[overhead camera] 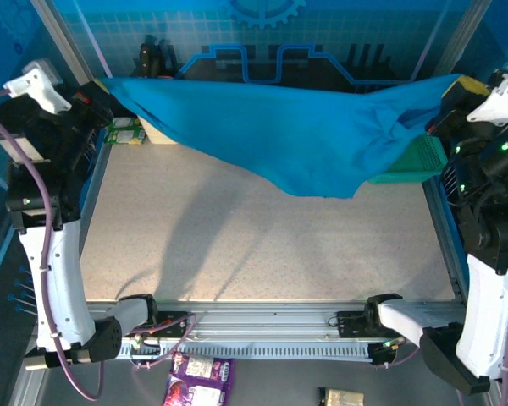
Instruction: Fold the inside-out t-shirt
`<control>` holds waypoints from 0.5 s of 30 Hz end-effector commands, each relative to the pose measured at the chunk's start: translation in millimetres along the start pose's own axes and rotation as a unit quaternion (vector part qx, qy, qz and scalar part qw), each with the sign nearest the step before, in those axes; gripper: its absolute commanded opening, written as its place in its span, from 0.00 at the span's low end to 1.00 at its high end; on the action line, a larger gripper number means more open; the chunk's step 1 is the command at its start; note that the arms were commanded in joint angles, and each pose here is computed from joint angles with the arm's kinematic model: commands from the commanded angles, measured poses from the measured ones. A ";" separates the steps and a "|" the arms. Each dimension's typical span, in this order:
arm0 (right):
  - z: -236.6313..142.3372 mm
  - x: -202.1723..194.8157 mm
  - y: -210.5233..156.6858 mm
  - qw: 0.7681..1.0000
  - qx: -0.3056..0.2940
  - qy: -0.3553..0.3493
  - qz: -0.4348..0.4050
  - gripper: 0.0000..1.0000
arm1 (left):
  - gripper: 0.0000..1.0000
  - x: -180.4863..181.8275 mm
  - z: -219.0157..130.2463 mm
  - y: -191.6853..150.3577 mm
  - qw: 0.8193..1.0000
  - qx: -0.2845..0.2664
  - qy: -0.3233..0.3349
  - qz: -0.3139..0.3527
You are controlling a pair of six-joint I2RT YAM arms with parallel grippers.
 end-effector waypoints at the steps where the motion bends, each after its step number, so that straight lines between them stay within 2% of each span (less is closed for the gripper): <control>1: 42.4 7.0 -1.0 1.000 0.009 -0.018 -0.021 0.00 | 0.00 -3.5 23.0 13.9 1.000 -0.008 -0.026 -0.011; 4: 82.5 19.1 -14.5 0.999 0.040 -0.002 -0.028 0.00 | 0.00 11.9 66.9 4.8 0.998 0.042 -0.025 -0.026; 7: 130.7 32.3 -47.4 0.995 0.092 0.015 -0.033 0.00 | 0.00 40.6 118.8 -21.9 0.994 0.104 0.000 -0.041; 9: 162.1 40.7 -77.2 0.990 0.132 0.026 -0.036 0.00 | 0.00 62.1 149.8 -45.9 0.988 0.144 0.026 -0.046; 15: 255.4 65.0 -206.5 0.961 0.269 0.050 -0.047 0.00 | 0.00 128.9 236.4 -144.4 0.959 0.261 0.097 -0.058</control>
Point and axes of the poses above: each hand's point on the last joint's axis, 136 mm out from that joint toward the fingers, its own z axis out along the fingers, its own x axis along the line the jaws close on, y = z × x, the point moved 10 cm from there along -z, back along the fingers, and after that the axes turned 5 degrees about -z, right-handed, at the moved point
